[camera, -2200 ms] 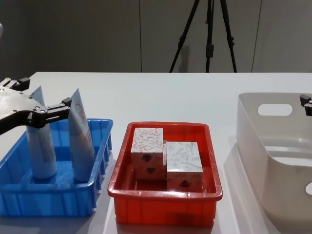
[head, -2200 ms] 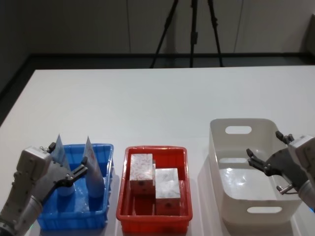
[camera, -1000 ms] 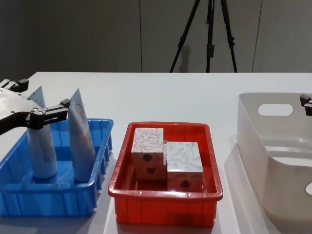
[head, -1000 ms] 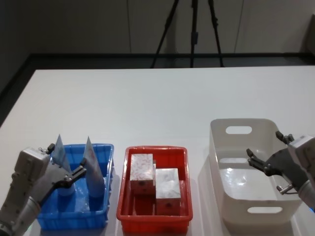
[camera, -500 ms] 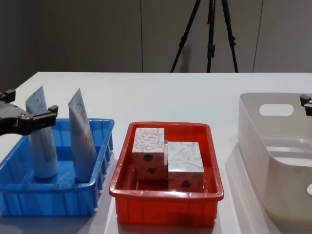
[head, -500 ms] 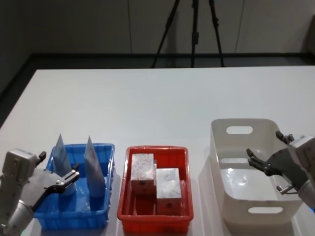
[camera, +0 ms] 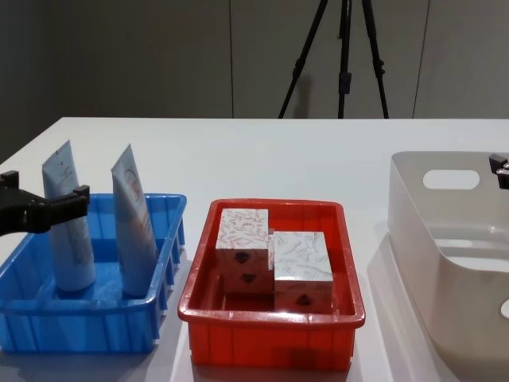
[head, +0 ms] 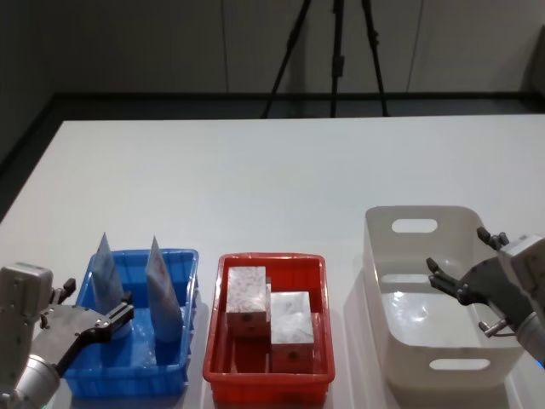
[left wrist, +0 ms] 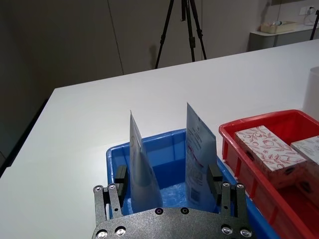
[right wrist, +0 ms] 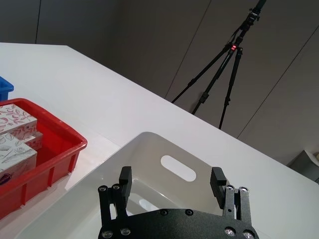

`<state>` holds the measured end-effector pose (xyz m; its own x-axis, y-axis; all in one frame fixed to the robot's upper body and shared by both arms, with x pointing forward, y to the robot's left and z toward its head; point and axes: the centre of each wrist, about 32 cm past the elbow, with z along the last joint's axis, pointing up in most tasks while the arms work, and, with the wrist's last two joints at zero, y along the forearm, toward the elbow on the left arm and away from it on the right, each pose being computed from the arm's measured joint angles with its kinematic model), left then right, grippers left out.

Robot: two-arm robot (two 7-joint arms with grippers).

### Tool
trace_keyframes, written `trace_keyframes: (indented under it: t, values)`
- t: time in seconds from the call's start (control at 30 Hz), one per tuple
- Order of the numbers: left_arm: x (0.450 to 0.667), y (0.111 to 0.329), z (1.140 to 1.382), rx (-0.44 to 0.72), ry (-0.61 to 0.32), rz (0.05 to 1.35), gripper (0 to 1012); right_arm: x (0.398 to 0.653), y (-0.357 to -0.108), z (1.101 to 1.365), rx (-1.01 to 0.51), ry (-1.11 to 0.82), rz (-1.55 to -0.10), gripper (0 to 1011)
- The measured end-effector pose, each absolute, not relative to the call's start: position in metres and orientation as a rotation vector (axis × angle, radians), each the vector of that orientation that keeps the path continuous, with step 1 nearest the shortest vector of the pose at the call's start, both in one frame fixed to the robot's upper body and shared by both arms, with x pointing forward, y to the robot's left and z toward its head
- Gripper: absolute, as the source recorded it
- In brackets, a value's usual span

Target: Bimanual collaborative sorting of washing and personal care products

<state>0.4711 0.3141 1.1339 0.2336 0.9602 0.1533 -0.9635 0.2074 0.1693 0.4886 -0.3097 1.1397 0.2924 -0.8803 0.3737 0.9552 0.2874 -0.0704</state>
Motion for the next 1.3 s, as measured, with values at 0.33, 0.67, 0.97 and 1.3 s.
trace_keyframes:
  t: [0.33,0.67,0.97,1.3]
  values:
    - [0.477,0.315,1.127,0.272,0.013,1.39,1001,0.489,-0.31,1.14,-0.305,-0.285,-1.248,1001]
    - [0.487,0.314,1.122,0.265,0.044,1.42,1001,0.489,-0.31,1.14,-0.304,-0.285,-1.248,1001]
    - [0.496,0.312,1.12,0.258,0.057,1.422,1001,0.489,-0.31,1.14,-0.304,-0.285,-1.248,1001]
    - [0.508,0.311,1.115,0.268,0.067,1.419,1001,0.489,-0.31,1.14,-0.305,-0.285,-1.248,1001]
